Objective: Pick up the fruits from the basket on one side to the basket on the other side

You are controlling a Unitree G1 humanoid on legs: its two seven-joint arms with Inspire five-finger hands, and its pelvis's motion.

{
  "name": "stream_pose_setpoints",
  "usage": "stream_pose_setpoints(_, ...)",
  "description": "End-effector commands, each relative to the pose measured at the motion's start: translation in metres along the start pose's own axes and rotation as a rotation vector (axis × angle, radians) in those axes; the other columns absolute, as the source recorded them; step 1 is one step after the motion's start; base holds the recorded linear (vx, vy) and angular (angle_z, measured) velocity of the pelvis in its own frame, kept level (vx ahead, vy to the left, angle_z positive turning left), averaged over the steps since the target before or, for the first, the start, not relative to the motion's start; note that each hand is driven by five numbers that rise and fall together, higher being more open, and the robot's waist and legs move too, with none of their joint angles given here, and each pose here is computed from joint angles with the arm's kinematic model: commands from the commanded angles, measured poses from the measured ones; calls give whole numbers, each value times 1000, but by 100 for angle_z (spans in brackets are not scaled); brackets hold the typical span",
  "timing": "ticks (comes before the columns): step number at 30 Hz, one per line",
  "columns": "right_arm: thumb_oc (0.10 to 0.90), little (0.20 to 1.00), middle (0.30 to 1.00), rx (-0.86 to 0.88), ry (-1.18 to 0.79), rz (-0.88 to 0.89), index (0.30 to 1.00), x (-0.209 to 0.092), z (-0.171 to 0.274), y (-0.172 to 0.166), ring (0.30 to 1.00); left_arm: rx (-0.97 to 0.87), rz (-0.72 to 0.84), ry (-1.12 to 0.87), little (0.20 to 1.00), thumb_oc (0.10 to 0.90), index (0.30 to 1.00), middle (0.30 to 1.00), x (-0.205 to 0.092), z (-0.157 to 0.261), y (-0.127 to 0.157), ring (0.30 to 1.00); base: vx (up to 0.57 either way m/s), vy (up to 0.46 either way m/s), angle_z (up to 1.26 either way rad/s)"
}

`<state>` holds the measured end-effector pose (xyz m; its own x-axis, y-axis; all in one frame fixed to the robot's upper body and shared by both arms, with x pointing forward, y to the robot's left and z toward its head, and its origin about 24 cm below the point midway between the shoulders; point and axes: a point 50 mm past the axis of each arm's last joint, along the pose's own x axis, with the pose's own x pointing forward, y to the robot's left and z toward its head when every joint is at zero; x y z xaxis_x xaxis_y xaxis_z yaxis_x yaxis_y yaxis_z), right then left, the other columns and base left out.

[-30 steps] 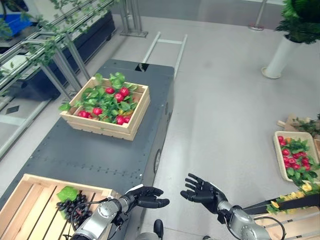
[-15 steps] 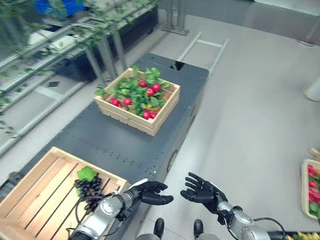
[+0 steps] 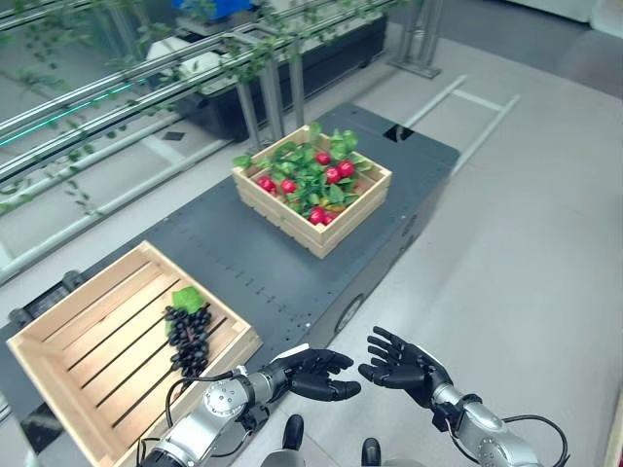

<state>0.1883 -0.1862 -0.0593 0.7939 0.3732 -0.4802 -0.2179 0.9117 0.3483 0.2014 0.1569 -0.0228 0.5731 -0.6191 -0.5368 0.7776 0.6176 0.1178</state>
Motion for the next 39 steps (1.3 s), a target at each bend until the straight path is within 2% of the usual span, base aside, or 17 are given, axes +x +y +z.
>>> stream_pose_setpoints(1, 800, 900, 900, -56, -280, 80, 900, 12, 57, 19, 900, 121, 77, -245, 900, 800, 900, 900, -12, 52, 31, 900, -20, 41, 53)
stream_pose_setpoints(13, 800, 900, 900, -27, -187, -8, 900, 8, 34, 7, 900, 310, 191, -193, 900, 800, 900, 900, -26, 58, 51, 900, 60, 202, 54)
stream_pose_setpoints(16, 800, 900, 900, -2, -190, 0, 900, 10, 32, 11, 900, 327, 326, -221, 900, 800, 900, 900, -39, 60, 63, 900, 47, 196, 77)
stream_pose_setpoints(21, 800, 900, 900, 36, -175, -15, 900, 4, 20, 16, 900, 391, 648, -343, 900, 800, 900, 900, -74, 71, 84, 900, 33, 153, 53)
stream_pose_setpoints(26, 800, 900, 900, 65, -150, -22, 900, -3, 8, 15, 900, 416, 855, -481, 900, 800, 900, 900, -96, 80, 88, 900, 3, 62, 15)
stream_pose_setpoints(35, 800, 900, 900, 66, -75, -6, 900, -9, -10, 16, 900, 445, 1215, -594, 900, 800, 900, 900, -106, 90, 96, 900, 8, 8, -4)
stream_pose_setpoints(39, 800, 900, 900, 60, -66, 15, 900, -8, -10, 20, 900, 473, 1266, -546, 900, 800, 900, 900, -99, 89, 101, 900, 12, 5, -6)
